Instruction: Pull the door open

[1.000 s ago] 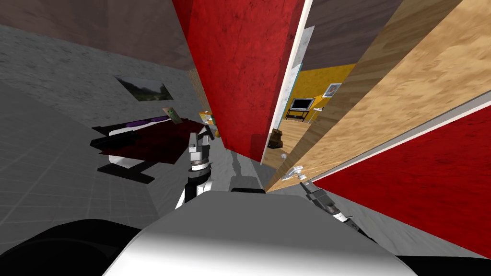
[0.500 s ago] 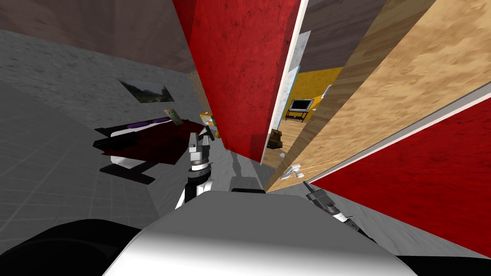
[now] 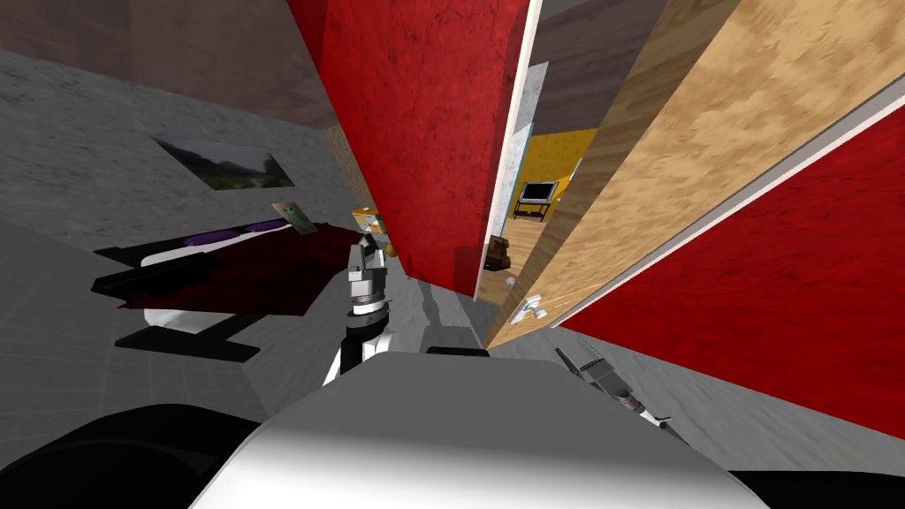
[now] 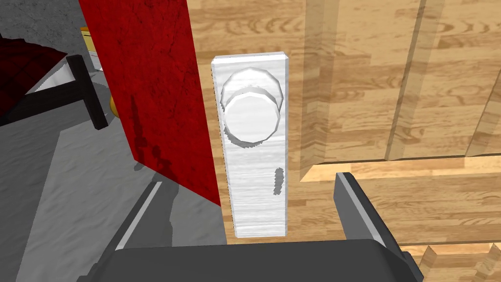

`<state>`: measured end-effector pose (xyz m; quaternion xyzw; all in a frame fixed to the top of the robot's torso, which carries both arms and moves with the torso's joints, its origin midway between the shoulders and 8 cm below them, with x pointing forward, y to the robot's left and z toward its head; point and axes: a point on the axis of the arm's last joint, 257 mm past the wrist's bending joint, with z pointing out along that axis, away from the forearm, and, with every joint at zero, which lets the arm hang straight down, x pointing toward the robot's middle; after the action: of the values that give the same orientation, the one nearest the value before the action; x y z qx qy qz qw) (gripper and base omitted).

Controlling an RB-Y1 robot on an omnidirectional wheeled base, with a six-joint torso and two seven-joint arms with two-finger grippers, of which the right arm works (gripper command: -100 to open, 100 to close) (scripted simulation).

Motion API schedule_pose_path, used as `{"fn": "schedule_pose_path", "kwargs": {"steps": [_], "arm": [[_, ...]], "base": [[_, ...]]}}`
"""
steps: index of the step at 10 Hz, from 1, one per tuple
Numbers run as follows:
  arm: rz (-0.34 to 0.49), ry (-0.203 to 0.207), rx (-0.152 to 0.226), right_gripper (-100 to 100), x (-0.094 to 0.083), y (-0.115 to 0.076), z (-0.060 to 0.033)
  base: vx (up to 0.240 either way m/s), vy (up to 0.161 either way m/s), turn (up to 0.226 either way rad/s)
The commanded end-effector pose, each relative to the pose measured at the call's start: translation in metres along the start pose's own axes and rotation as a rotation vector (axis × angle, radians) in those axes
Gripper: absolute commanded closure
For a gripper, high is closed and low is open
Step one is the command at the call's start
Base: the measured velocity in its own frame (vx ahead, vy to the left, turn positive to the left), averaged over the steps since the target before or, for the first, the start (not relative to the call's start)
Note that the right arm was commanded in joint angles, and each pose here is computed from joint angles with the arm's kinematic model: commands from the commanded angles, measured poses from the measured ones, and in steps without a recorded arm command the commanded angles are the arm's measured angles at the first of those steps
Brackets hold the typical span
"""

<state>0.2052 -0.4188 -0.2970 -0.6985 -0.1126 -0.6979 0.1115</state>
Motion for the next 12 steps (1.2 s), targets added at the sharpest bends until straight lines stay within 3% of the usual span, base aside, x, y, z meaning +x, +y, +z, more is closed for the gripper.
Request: {"fn": "schedule_pose_path", "kwargs": {"steps": [1,6,7,8,12], "arm": [[0.0,0.0,0.0,-100,0.0,0.0,0.0],[0.001,0.001,-0.045,-100,0.001,0.02,0.0109],[0.0,0.001,-0.04,-100,0.001,0.017,0.0088],[0.0,0.001,-0.04,100,0.001,0.017,0.0088],[0.0,0.001,-0.04,100,0.001,0.017,0.0088]], "base": [[-0.023,-0.013,-0.023],[0.192,0.1,0.088],[0.109,0.015,0.015],[-0.008,-0.004,-0.02],[-0.025,-0.007,0.006]]}}
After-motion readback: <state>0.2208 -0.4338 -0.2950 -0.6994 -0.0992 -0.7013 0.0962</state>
